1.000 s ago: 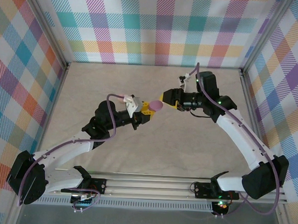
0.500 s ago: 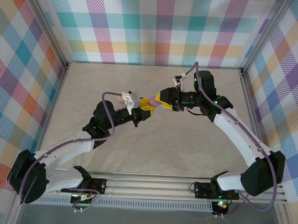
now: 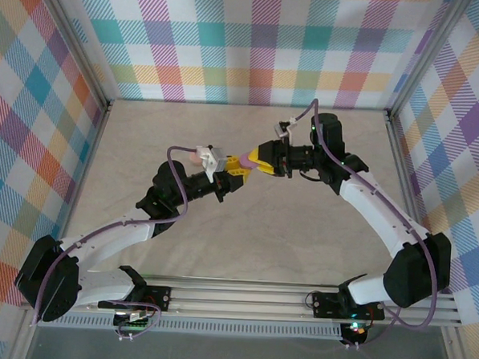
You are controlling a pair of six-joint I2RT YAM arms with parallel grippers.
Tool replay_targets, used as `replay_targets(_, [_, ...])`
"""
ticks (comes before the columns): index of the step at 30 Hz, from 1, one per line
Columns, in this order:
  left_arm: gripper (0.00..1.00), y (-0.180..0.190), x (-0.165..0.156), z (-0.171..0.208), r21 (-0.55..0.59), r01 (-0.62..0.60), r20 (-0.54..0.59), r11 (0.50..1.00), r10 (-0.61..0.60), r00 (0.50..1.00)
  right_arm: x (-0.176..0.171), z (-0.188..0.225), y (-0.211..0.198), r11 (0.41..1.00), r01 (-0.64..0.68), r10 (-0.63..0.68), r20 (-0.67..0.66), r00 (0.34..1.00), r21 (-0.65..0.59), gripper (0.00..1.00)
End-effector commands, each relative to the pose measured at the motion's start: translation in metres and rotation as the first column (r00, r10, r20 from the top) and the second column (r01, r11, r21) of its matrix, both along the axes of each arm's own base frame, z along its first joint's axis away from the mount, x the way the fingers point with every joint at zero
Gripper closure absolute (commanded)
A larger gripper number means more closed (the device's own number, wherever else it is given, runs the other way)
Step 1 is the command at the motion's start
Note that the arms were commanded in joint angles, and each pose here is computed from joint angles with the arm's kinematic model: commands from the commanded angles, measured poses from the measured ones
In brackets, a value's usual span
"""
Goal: Insert wireless bluetooth earbuds into charging case
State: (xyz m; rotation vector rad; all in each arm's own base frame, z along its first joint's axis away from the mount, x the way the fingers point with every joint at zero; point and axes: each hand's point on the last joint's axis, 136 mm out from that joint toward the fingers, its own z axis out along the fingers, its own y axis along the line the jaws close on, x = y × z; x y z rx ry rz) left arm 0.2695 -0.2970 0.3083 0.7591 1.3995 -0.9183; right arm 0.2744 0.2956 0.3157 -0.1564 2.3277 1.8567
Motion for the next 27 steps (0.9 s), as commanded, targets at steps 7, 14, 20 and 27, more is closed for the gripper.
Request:
replay_targets(7, [0.49,0.001,-0.002,0.007,0.005,-0.015,0.028,1.000,0.015,0.999,-0.001,0.004,0.007,0.998,-0.029,0.030,-0.007,1.000,0.052,0.75])
replay_targets(14, [0.00,0.015,0.000,-0.001,0.082,-0.092,0.036,0.992,0.089,0.995,0.018,-0.003,-0.013,0.997,0.073,-0.073,0.014,0.997,0.009,0.78])
replay_targets(20, [0.00,0.038,0.006,-0.010,0.127,-0.215,0.008,0.968,0.216,0.976,0.039,-0.027,-0.045,0.975,0.170,-0.160,0.081,0.984,-0.141,0.77])
replay_targets(27, [0.00,0.060,0.014,-0.035,0.212,-0.321,-0.072,0.923,0.342,0.937,0.061,-0.068,-0.060,0.948,0.207,-0.197,0.065,0.978,-0.243,0.77])
